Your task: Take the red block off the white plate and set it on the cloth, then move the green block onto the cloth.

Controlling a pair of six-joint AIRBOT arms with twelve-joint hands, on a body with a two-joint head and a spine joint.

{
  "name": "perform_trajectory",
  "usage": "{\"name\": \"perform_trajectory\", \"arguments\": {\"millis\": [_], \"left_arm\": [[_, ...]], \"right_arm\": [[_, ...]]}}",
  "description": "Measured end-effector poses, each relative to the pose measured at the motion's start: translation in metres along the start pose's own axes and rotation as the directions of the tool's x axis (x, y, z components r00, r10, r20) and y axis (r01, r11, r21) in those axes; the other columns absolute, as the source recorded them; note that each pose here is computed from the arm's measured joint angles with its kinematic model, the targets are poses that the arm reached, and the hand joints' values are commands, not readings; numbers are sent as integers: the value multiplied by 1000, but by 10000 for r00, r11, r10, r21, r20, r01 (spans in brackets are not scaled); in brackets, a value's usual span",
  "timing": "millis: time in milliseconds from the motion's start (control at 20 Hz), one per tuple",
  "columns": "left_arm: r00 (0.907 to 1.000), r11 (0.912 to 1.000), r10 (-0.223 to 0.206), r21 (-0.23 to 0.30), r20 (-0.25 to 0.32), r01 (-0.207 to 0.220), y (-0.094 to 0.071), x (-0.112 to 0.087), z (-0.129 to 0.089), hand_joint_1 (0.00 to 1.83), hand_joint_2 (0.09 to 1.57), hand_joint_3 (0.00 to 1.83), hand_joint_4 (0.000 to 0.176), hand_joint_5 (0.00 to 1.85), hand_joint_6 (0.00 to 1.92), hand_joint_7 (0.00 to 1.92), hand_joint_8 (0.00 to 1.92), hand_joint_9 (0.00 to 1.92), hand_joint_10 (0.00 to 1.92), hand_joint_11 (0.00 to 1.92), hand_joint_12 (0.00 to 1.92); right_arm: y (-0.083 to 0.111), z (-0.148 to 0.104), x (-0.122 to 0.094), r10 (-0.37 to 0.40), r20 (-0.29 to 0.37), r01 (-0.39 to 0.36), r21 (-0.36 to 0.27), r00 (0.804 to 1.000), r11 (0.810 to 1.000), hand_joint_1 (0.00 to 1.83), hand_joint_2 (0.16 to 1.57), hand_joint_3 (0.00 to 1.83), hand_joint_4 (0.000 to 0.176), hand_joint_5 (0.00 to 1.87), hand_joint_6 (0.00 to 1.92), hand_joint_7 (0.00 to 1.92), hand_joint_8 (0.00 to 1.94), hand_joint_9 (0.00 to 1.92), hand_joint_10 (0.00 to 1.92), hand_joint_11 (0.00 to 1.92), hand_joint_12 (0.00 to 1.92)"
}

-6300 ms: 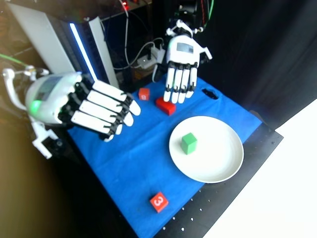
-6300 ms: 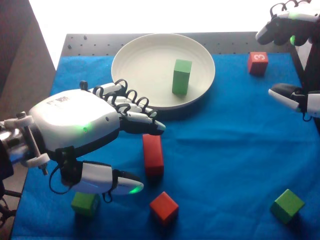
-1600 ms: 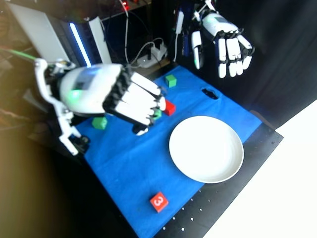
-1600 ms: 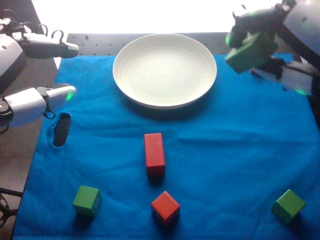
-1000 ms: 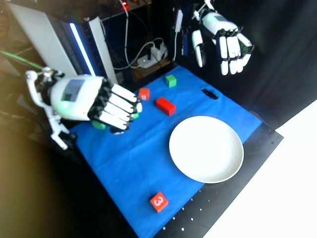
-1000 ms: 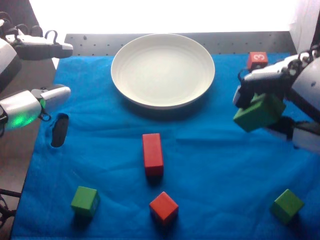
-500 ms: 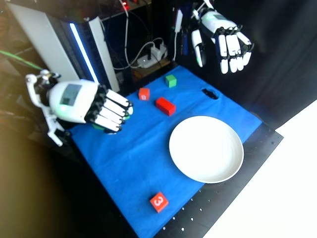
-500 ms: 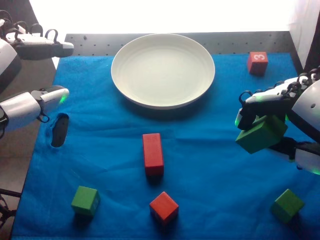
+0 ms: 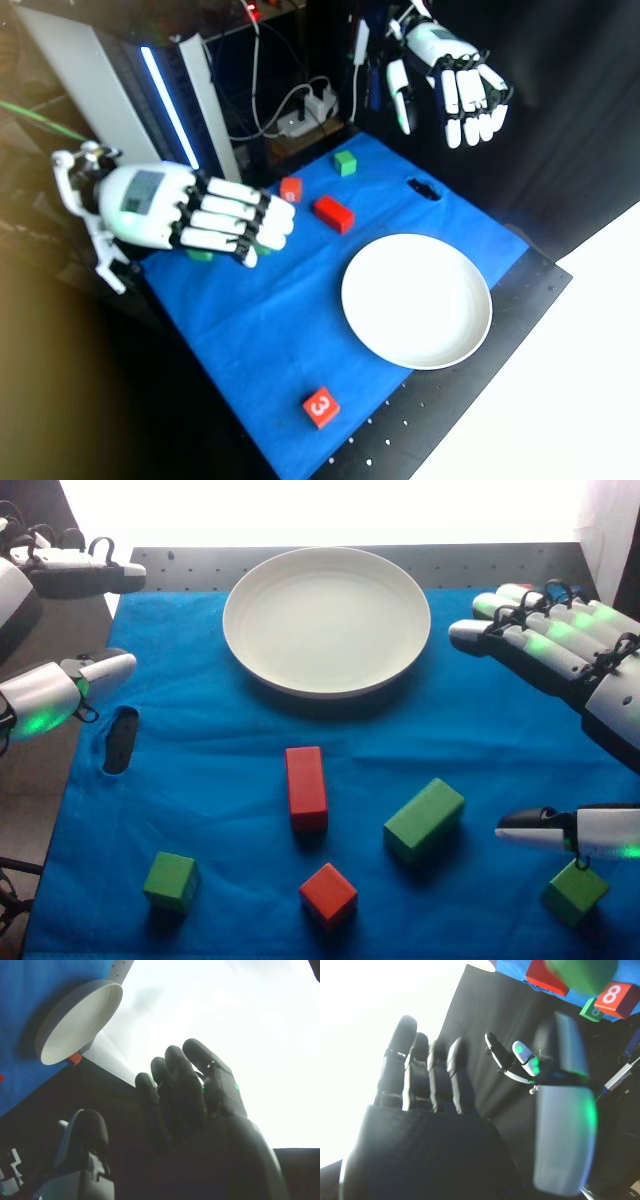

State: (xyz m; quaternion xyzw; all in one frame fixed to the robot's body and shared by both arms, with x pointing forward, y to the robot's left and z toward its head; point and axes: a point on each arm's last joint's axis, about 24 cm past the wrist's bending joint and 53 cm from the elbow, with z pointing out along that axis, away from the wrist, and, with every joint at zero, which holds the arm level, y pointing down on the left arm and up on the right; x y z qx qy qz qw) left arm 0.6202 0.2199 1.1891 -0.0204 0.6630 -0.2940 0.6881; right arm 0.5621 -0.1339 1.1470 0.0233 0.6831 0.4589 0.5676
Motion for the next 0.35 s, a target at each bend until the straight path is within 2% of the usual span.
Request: {"name": "perform_trajectory", "arguments": {"millis": [50,100,150,200,250,300,350], "left_arm": [[10000,10000,2,4,3,-2,0,0,0,657,1254,2,52,593,0,502,1,433,4,0,1042],[10000,10000,2,4,3,-2,0,0,0,684,1252,0,41,597,2,513,4,471,19,0,1188],[10000,10000,2,4,3,-2,0,0,0,693,1252,0,35,596,1,509,2,474,19,0,1200],[10000,10000,-19,2,3,19,-1,0,0,682,1252,1,37,594,0,499,1,467,14,0,1181],[10000,10000,-24,16,-1,24,-1,0,0,693,1248,0,33,593,0,484,2,444,4,0,1111],[10000,10000,-24,20,13,24,-1,0,0,710,1242,0,38,593,0,503,8,466,12,0,1107],[10000,10000,-19,19,16,19,-1,0,0,710,1242,0,38,593,0,503,8,466,12,0,1107]], "right_arm": [[0,0,0,10,7,-10,12,10000,10000,944,771,0,0,9,55,0,0,0,0,0,1888],[-1,0,0,20,15,-20,32,10000,10000,887,770,0,0,8,39,0,0,0,0,0,1914],[-1,0,-1,27,27,-27,45,10000,10000,876,777,0,0,2,35,0,0,0,0,0,1920],[-2,0,-1,38,39,-39,66,10000,10000,852,784,0,0,8,39,0,0,0,0,0,1921],[-2,0,-1,30,42,-30,73,10000,10000,847,802,0,0,14,44,0,0,0,0,0,1921],[-2,0,-3,2,57,-3,79,10000,10000,935,938,0,0,12,137,1,0,7,20,0,1652],[-2,0,-3,-1,58,1,80,10000,10000,935,938,0,0,12,137,1,0,7,20,0,1652]]}}
